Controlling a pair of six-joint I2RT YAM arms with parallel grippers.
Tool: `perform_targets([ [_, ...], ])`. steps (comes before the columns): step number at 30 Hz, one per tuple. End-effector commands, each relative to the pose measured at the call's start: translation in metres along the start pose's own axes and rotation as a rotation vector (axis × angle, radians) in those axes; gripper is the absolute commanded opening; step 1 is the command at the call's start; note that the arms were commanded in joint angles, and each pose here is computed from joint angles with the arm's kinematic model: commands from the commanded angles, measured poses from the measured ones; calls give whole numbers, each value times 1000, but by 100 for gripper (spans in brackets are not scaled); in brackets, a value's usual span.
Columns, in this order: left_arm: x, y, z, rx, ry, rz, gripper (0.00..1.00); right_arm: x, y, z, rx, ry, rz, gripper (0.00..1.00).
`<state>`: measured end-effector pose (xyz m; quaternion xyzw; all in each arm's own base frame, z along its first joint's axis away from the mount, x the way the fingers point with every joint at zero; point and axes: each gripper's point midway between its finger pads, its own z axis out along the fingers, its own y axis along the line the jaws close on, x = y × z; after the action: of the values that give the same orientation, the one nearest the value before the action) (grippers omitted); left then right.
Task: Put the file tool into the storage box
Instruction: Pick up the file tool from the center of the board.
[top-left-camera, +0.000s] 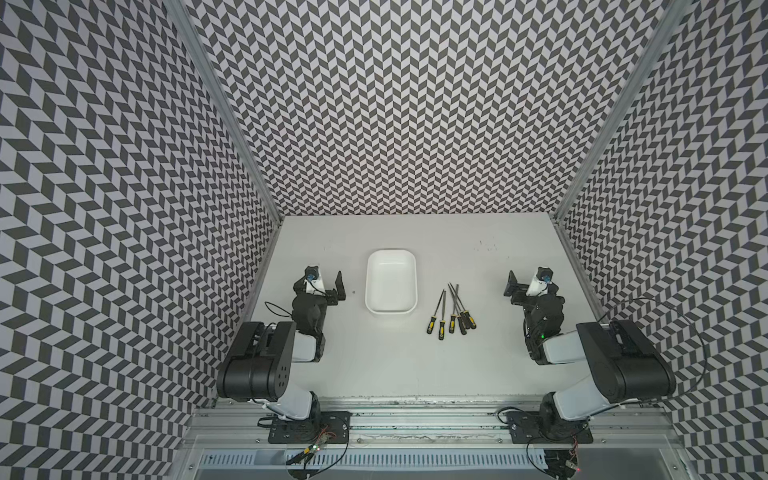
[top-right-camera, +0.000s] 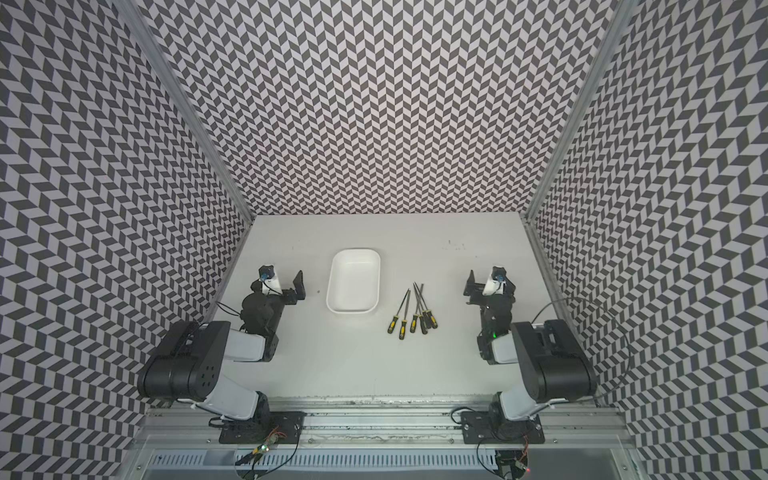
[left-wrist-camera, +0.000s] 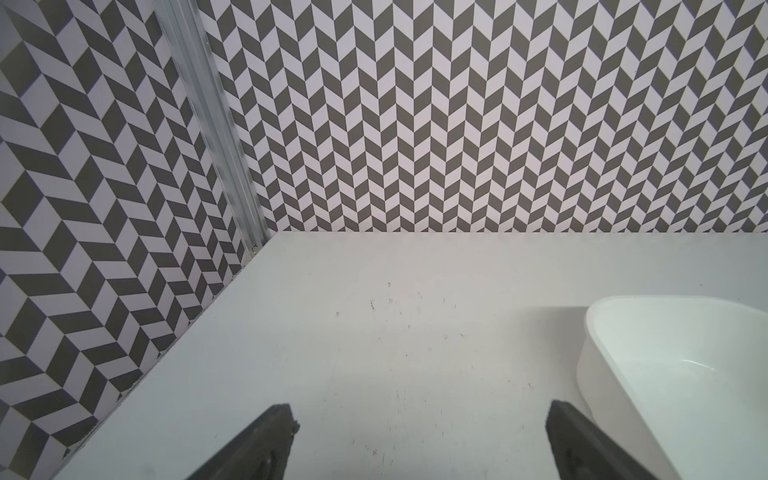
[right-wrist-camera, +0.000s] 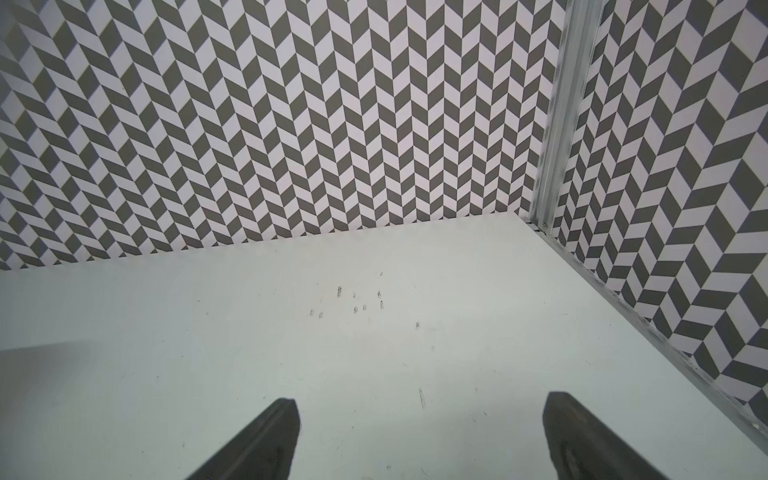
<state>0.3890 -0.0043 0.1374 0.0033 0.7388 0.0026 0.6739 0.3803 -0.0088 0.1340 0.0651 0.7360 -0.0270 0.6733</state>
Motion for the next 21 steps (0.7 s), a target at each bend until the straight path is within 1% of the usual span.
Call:
perform_targets([
  [1, -6, 1, -1, -4, -21, 7, 100, -18, -1, 1, 0, -60, 19, 96],
  [13, -5, 1, 0, 8, -16, 1, 100, -18, -1, 1, 1, -60, 20, 97],
  [15, -5, 0, -1, 2, -19, 7, 100, -18, -1, 1, 1, -59, 19, 97],
  [16, -6, -1, -2, -3, -25, 13, 100, -18, -1, 1, 1, -59, 18, 100],
  [21, -7, -2, -3, -13, -29, 17, 100, -18, 0, 2, -1, -52, 14, 99],
])
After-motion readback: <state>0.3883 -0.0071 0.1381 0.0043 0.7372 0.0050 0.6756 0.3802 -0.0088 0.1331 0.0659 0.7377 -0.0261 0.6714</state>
